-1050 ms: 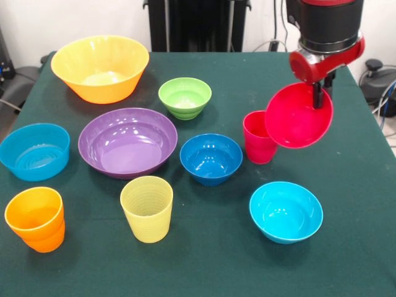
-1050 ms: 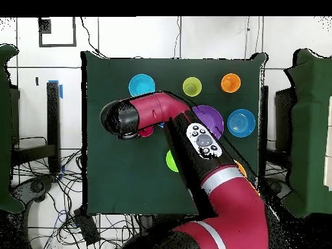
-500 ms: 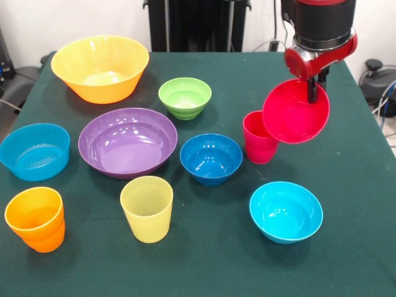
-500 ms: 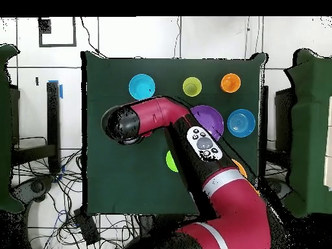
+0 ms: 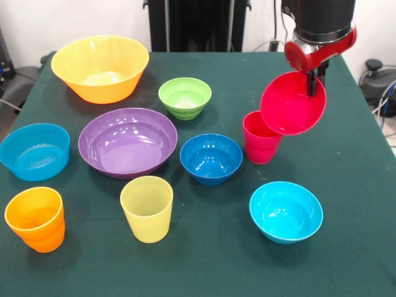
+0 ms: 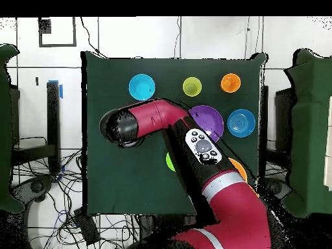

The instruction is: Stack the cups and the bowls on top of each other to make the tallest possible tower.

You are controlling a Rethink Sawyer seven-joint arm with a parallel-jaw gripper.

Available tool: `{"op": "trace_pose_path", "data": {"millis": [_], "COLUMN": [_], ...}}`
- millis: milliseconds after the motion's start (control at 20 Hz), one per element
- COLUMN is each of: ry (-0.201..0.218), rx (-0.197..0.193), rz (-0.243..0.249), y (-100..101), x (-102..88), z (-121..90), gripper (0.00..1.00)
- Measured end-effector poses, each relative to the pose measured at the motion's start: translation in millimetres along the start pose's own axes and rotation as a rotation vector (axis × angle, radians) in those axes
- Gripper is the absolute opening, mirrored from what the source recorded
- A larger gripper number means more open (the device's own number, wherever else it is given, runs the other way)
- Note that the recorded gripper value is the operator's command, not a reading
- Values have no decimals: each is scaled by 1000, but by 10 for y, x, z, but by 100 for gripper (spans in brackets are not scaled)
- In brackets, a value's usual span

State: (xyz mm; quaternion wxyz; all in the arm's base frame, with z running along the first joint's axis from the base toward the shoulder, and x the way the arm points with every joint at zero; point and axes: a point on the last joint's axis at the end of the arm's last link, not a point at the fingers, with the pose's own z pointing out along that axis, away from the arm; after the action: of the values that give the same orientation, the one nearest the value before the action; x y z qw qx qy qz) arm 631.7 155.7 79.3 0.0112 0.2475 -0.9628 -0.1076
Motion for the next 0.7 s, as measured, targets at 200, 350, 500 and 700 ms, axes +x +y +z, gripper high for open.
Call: {"op": "trace_pose_path", "data": {"millis": [200, 350, 500, 700], "ry": [0, 0, 1, 3], "rx": [5, 7, 6, 7], "rz": [-4, -5, -6, -7], "y": [11, 12, 15, 20], "x": [13, 13, 18, 28], "z": [-32, -39, -36, -32], "gripper": [0, 0, 0, 0]}}
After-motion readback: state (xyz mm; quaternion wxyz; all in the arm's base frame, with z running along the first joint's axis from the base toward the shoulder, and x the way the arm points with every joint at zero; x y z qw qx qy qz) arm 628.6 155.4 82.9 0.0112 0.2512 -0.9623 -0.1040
